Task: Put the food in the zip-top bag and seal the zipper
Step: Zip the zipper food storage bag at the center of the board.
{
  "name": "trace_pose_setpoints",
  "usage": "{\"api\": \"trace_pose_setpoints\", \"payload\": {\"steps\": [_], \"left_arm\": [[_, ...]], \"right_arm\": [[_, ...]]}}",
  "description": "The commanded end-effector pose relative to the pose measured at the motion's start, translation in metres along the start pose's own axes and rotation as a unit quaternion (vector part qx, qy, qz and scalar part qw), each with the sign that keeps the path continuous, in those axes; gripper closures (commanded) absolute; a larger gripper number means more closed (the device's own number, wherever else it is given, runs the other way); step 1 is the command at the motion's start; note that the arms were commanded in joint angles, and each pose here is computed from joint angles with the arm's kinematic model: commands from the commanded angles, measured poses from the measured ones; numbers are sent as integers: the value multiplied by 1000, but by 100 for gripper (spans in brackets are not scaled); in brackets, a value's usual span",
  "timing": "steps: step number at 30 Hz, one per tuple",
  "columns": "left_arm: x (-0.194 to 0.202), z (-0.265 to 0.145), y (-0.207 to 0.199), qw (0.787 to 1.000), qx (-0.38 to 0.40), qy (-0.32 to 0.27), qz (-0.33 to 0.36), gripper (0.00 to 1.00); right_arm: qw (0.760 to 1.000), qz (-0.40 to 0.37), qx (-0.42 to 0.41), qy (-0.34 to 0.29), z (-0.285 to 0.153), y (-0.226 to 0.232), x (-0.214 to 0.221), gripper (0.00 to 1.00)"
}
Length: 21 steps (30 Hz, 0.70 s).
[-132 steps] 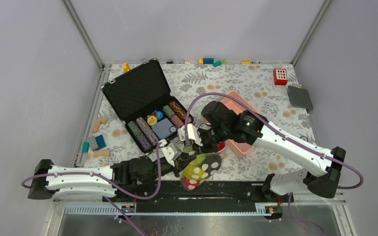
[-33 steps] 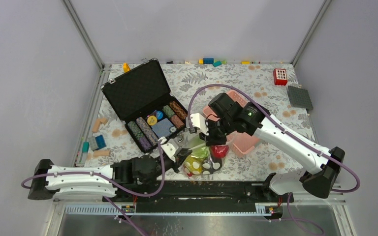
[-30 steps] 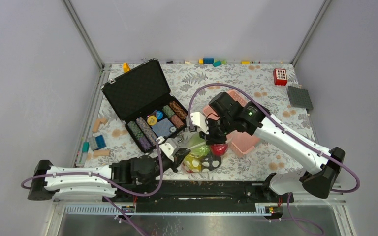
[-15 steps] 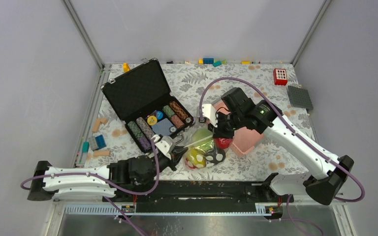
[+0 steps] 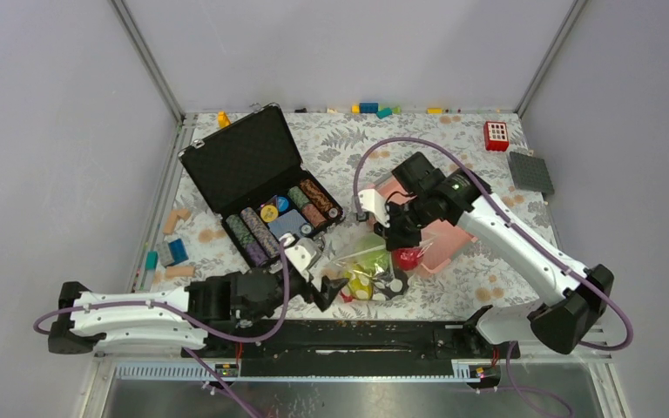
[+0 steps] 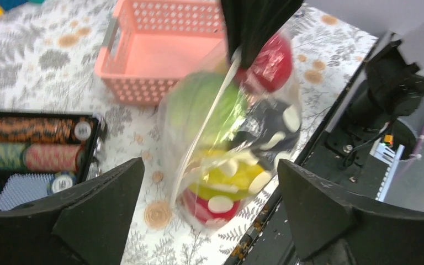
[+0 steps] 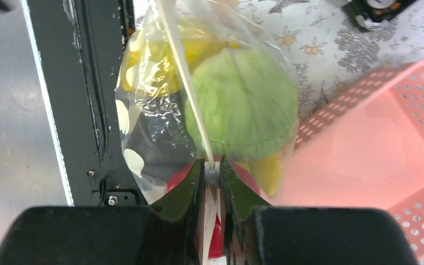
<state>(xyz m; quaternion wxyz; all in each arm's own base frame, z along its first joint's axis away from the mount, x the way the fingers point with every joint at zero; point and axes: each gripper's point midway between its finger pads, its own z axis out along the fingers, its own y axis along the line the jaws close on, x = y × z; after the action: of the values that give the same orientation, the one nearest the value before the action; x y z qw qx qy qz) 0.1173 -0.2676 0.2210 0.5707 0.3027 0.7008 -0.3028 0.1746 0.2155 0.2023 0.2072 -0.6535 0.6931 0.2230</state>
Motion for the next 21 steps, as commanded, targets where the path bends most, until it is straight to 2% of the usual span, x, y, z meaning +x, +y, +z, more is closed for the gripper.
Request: {"api": "trace_pose_setpoints", "payload": {"steps": [1,4,13,18,21], "left_arm": [[-35,-1,-33,997,75,8,23,1],[-37,8,-36,996,71,16,43,1],[-30,32,-44,994,69,17,80,2],[-29,34,-37,996,62,14,69,19],[-27,36,-33,996,59,16,67,21]], "right_arm": [[998,-51,-30,5,4,10,-15,100],[997,-67,-39,-18,11,14,-32,100],[969,-148,-78,-183,-5,50,-80,100],[958,-186,-113,-188,-14,69,-75,100],[956,-193,-137,-175,-14,76,-69,100]]}}
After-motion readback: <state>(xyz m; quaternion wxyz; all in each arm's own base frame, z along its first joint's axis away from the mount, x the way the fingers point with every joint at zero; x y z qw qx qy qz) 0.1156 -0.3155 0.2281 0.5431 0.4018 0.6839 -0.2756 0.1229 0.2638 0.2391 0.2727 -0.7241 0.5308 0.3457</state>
